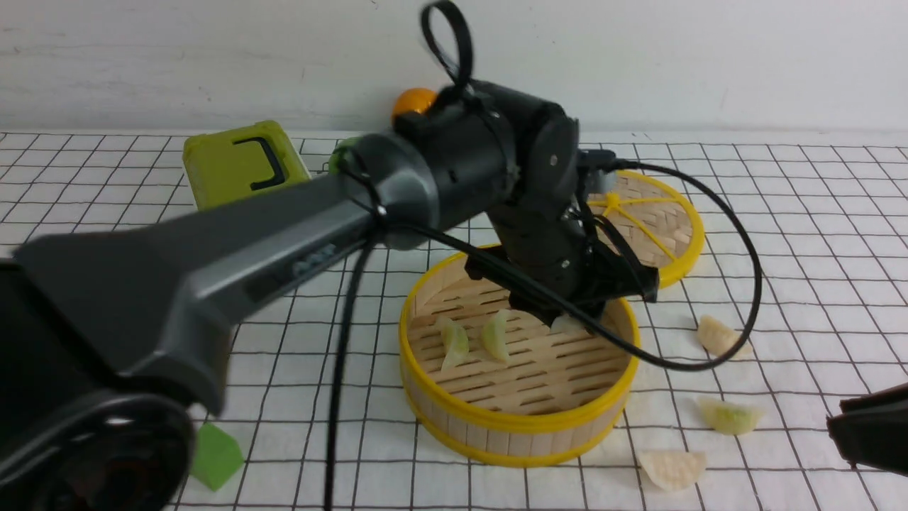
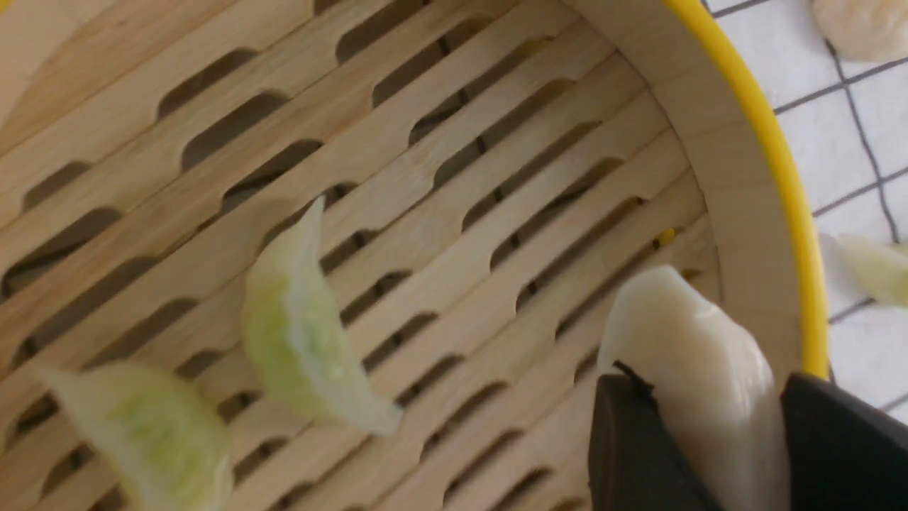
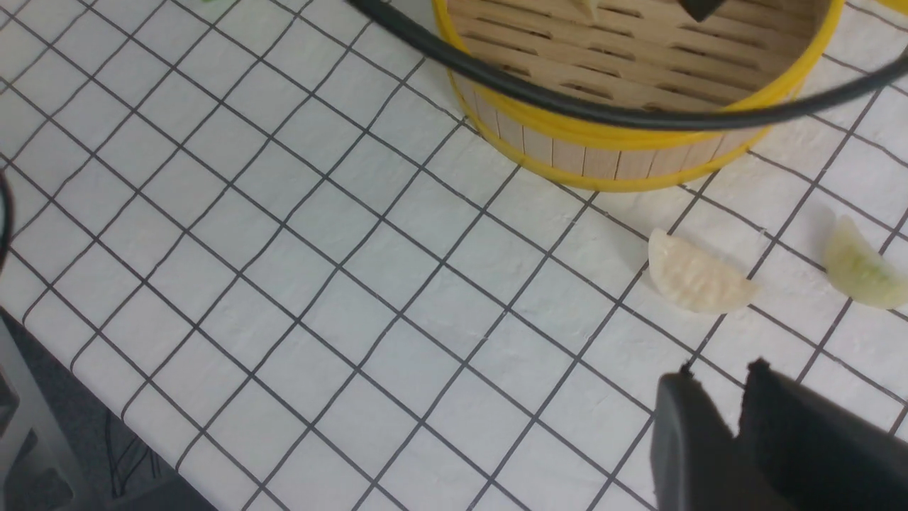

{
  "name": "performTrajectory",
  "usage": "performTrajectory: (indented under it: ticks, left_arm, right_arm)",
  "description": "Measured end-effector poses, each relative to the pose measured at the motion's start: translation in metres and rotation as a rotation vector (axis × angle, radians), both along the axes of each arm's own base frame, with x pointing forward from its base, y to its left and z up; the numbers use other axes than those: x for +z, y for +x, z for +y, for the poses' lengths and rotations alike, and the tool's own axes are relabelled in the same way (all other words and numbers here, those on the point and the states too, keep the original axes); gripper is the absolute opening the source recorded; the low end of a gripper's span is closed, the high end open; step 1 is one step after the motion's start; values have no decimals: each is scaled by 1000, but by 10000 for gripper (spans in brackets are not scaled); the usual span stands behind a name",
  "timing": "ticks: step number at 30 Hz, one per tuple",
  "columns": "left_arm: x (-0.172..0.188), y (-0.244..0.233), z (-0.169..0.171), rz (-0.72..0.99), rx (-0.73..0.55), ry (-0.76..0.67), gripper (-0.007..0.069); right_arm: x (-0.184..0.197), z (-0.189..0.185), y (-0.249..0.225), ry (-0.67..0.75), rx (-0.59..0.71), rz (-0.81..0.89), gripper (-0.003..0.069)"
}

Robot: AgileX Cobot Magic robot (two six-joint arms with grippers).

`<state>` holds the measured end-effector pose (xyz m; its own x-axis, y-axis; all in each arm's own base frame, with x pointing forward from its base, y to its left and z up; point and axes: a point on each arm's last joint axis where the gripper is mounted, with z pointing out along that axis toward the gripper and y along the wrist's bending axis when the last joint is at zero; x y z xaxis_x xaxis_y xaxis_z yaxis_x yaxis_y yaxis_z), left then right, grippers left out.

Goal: Put the dumplings into the steamer on the table with the white tablecloth.
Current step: 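Place the dumpling into the bamboo steamer basket with the left gripper, then reach for and grasp a dumpling lying on the table beside the steamer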

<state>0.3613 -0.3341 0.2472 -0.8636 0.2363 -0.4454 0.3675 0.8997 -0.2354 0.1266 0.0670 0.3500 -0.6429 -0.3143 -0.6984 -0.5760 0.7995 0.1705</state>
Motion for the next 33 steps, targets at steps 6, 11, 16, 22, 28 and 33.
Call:
performTrajectory:
  ticks: [6,11,16,22,28,33]
  left_arm:
    - [-22,21,-10,-16,42,47,251]
    - [-44,27,-13,0,66,86,268]
    - [-49,28,-12,0,77,98,369]
    - [-28,23,-6,-1,71,126,453]
    - [81,-5,36,-163,28,215,450]
    - [156,-39,83,-293,62,186,426]
  right_arm:
    - [0,0,0,-1,1,2,122]
    - [-1,-1,0,-14,-1,-2,123]
    - [-1,-1,0,-12,0,0,128]
    - [6,-1,-3,5,2,-22,133]
    - [29,-4,-13,-19,25,-71,133]
    - [43,-5,-18,-32,40,-87,99]
